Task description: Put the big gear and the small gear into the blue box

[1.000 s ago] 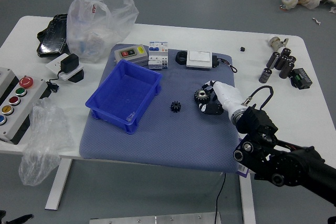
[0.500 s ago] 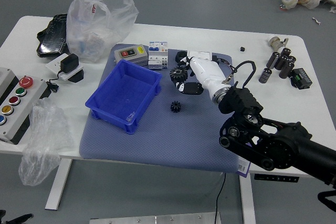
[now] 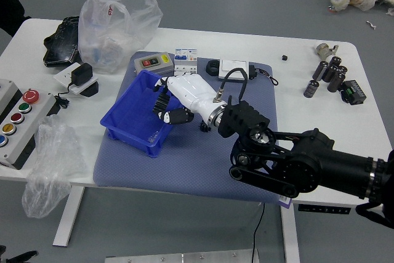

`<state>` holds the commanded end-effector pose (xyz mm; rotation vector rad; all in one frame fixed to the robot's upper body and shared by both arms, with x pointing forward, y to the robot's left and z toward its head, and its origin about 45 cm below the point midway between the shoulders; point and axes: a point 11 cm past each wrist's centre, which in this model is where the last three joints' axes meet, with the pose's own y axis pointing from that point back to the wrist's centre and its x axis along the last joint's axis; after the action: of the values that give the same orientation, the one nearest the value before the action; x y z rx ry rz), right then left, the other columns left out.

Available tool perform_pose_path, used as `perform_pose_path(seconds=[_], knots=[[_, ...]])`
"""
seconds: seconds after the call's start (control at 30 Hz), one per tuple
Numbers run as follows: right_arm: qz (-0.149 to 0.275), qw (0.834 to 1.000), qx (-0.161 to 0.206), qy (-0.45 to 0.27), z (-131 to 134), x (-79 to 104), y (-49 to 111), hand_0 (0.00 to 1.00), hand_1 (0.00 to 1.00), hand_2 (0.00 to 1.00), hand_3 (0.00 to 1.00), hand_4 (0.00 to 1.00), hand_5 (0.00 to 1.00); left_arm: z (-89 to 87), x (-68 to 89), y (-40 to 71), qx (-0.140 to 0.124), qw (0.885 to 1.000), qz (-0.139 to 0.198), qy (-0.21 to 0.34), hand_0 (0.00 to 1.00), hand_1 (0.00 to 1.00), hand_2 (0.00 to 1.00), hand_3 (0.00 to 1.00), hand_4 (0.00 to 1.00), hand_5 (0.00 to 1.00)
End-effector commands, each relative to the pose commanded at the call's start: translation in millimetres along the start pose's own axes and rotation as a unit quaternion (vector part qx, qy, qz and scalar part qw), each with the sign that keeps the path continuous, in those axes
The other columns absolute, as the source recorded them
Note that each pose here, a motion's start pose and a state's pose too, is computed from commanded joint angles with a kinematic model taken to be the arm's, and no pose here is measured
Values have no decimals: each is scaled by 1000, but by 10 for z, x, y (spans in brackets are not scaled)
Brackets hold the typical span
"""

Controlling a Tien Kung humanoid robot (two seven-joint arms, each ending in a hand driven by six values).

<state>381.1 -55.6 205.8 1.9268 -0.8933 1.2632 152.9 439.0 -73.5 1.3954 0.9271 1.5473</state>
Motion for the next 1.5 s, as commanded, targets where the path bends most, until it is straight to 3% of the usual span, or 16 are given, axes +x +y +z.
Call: perform_pose_path(seconds=[0.07, 0.23, 0.27, 0.43, 0.47, 0.6, 0.83, 0.9, 1.13, 1.33, 1.5], knots=[[-5, 1000, 2, 1, -15, -22, -6, 822, 643, 682, 745, 703, 323, 5, 2, 1, 0, 1000, 0, -1, 629, 471, 527, 706, 741, 533], [-23, 1000, -6, 0, 6, -83, -22, 822, 643, 682, 745, 703, 323, 13, 0, 3, -1, 1000, 0, -3, 629, 471, 527, 706, 741, 533], [-26, 1000, -10, -1, 20, -96, -24, 911, 853, 892, 895, 734, 340, 15, 0, 3, -1, 1000, 0, -3, 629, 471, 528, 706, 741, 532], [-22, 1000, -13, -11, 52, -89, -29, 911, 853, 892, 895, 734, 340, 18, -3, 3, -2, 1000, 0, -3, 629, 471, 528, 706, 741, 532], [-18, 1000, -12, -13, 53, -75, -28, 940, 915, 958, 951, 730, 306, 17, -5, 3, -2, 1000, 0, -3, 629, 470, 527, 705, 740, 530], [9, 999, -17, -28, 103, 55, 8, 940, 915, 958, 951, 730, 306, 14, -14, 2, -3, 1000, -1, -3, 629, 470, 527, 705, 740, 530], [41, 993, -68, -84, 405, 210, 275, 933, 890, 929, 935, 744, 304, -31, -6, -8, 0, 1000, 0, -3, 629, 471, 527, 705, 740, 528], [43, 991, -82, -96, 470, 201, 325, 902, 844, 887, 901, 752, 276, -35, 2, -9, 1, 1000, 0, -3, 629, 470, 528, 704, 740, 527], [25, 981, -147, -124, 855, -40, 502, 876, 824, 865, 892, 744, 265, -17, 1, -7, -3, 1000, 1, -2, 629, 470, 527, 705, 740, 527], [-28, 978, -159, -135, 906, -330, 526, 855, 815, 866, 897, 773, 257, 8, -5, -2, -5, 1000, 0, -3, 629, 470, 527, 704, 739, 526], [-48, 976, -163, -139, 918, -449, 520, 844, 816, 865, 894, 769, 250, 32, 1, 2, -7, 1000, 1, -3, 629, 470, 527, 705, 739, 526]])
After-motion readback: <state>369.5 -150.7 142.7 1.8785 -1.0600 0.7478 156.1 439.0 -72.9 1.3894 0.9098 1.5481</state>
